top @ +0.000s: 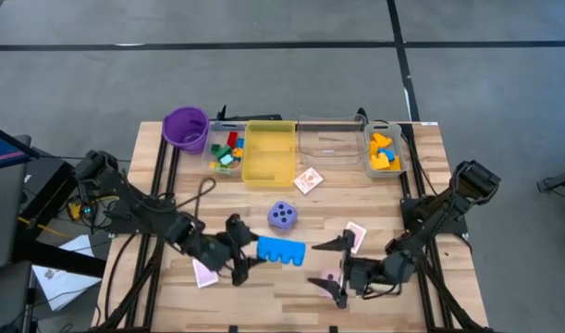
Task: Pick & Place Toys
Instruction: Put the large blue game piece into the gray bin
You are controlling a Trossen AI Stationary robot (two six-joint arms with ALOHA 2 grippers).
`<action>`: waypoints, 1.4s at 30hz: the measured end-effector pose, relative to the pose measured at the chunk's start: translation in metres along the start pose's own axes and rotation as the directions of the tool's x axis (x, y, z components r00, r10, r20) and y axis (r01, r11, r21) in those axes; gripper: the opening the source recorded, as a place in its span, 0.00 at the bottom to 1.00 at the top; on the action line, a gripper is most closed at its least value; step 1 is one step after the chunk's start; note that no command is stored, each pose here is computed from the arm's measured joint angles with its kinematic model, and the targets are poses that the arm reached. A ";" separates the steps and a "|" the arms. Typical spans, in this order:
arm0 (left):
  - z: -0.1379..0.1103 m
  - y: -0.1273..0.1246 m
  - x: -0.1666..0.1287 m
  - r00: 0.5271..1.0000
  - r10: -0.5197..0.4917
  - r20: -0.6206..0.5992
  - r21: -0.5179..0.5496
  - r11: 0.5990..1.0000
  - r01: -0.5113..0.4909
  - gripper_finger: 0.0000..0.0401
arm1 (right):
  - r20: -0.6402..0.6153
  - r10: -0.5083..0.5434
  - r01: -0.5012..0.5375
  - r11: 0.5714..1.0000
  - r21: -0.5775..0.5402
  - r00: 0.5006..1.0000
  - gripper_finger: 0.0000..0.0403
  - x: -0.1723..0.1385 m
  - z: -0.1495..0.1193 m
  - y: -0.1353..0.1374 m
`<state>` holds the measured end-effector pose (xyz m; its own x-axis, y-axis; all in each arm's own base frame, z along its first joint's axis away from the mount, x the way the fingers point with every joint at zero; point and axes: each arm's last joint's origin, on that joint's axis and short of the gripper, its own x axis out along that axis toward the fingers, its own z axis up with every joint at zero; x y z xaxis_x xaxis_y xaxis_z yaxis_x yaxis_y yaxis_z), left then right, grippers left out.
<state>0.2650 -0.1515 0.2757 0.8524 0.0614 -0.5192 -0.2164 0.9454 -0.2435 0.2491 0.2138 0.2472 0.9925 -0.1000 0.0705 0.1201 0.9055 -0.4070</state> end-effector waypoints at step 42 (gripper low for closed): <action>0.003 0.015 0.007 0.955 -0.245 0.168 -0.150 0.951 0.270 0.68 | -0.130 -0.003 0.007 1.000 0.027 0.992 0.58 0.021 -0.008 -0.007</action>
<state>0.2692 -0.1363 0.2715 0.9469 -0.1193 -0.2985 -0.0468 0.8675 -0.4953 0.2689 0.2021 0.2448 0.9867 -0.1555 -0.0471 0.1262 0.9158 -0.3813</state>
